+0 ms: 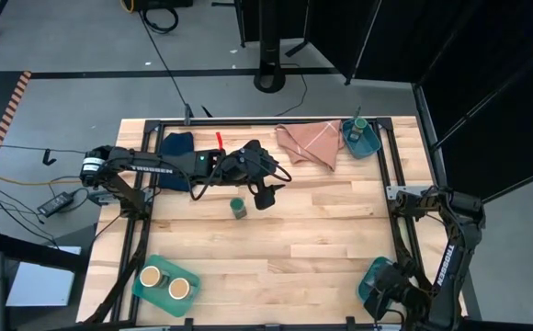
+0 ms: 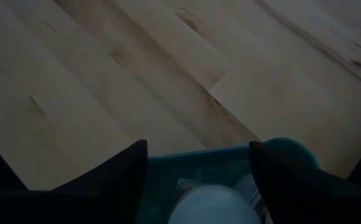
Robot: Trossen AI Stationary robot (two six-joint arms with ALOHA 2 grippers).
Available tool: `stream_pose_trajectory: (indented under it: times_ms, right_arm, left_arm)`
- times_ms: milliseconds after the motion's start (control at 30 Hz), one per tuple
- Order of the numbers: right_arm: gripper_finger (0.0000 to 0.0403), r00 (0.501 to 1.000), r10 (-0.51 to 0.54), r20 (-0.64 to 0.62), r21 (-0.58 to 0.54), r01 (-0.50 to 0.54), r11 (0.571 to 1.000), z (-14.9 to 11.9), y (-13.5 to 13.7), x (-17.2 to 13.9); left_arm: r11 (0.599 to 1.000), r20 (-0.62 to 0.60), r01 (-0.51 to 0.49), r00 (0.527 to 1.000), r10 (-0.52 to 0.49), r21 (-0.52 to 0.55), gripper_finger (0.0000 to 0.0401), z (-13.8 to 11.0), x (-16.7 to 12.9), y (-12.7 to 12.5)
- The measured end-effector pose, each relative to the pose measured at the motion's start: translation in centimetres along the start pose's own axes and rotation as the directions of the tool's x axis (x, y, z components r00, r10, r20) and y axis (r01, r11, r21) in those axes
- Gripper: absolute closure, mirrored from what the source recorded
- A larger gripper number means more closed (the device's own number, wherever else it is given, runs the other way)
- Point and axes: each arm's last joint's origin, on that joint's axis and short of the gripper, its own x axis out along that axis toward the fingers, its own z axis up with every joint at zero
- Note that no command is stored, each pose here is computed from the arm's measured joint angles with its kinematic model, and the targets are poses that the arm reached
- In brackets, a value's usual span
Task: Sort spices by type
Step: Put the white seasoning bottle into the green bin, then put the green seasoning bottle into the blue bin
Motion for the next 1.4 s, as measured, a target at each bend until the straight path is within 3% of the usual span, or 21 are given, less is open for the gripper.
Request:
stream_pose_trajectory:
  times_ms: [300,567,767,1067,1233,1400]
  right_arm:
    - [0.0140,1.000,0.004,-0.003,-0.014,-0.004,1.000,0.0,0.0,0.0]
    - [0.0136,1.000,0.013,-0.010,-0.006,-0.013,1.000,0.0,0.2,0.0]
    - [0.0138,0.998,0.053,-0.024,0.016,-0.052,0.999,1.4,0.0,-0.8]
    - [0.0134,0.976,0.189,0.112,-0.050,-0.185,0.982,8.2,-1.9,-3.2]
    - [0.0137,0.940,0.243,0.240,-0.156,-0.210,0.965,13.3,-3.7,-4.2]
    - [0.0134,0.898,0.247,0.363,-0.242,-0.165,0.956,17.9,-6.3,-4.9]
  left_arm:
    - [1.000,0.007,-0.006,1.000,0.006,0.000,0.0062,0.1,0.0,0.0]
    - [1.000,0.007,-0.008,1.000,0.008,-0.002,0.0062,0.1,0.0,0.0]
    - [0.999,0.046,0.000,0.999,0.002,-0.035,0.0062,0.4,0.0,0.0]
    - [0.975,0.141,0.184,0.976,-0.167,-0.122,0.0062,2.4,-0.8,-0.4]
    - [0.969,0.146,0.226,0.967,-0.210,-0.103,0.0062,5.3,-3.3,-0.3]
    - [0.968,0.142,0.249,0.959,-0.246,-0.007,0.0062,8.4,-7.2,-0.8]
